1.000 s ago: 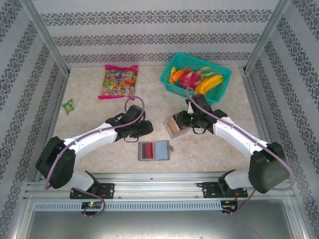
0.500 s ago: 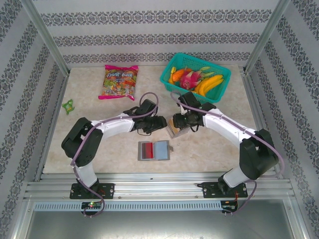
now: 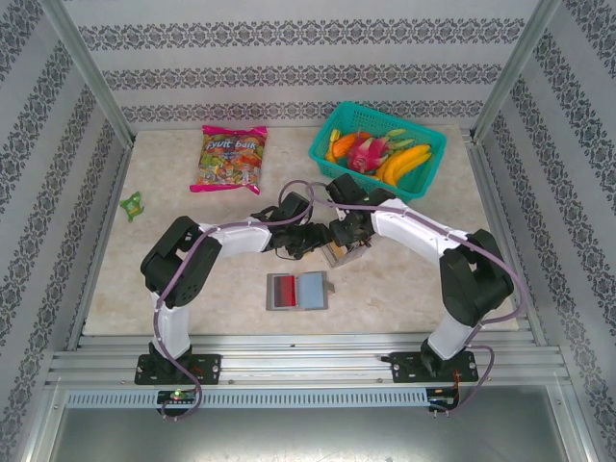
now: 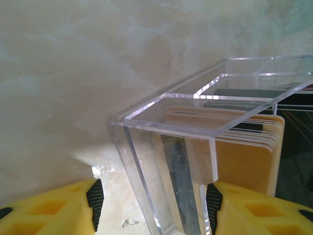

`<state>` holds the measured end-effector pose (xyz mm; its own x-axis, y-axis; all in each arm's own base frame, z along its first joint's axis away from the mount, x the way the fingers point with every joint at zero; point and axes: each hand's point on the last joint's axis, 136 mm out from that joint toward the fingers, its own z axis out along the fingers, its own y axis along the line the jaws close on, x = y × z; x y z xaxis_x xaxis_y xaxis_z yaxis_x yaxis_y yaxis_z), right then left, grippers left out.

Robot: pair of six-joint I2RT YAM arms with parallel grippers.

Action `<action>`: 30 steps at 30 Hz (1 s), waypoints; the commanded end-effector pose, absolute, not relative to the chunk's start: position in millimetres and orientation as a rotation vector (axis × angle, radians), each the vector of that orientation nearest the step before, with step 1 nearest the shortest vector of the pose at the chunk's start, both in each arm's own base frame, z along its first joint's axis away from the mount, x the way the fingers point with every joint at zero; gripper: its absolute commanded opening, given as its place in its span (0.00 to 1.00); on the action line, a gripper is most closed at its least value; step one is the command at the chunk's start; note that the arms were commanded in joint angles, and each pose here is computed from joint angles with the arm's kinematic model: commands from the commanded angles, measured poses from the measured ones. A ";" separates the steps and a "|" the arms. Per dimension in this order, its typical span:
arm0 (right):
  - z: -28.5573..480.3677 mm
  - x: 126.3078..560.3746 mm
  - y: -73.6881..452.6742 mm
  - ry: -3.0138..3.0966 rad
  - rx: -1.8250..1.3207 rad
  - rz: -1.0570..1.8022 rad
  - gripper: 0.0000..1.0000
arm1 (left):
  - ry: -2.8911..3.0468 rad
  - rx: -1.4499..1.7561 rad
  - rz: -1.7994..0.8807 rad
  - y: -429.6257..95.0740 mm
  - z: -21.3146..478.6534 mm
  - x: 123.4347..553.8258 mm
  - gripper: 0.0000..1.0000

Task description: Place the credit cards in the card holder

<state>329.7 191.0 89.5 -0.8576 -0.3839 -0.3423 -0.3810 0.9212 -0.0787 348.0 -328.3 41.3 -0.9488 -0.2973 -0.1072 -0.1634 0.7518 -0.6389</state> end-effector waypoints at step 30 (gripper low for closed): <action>98.4 346.7 178.7 2.572 -0.681 -0.429 0.37 | 2.719 -0.414 -0.990 -322.5 40.7 352.4 0.52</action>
<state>343.0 183.3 81.5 -0.8027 -0.5032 -0.3200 -0.3976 0.8515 -0.3418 353.1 -329.8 43.3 -0.9389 -0.3295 -0.0994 -0.1831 0.7227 -0.6665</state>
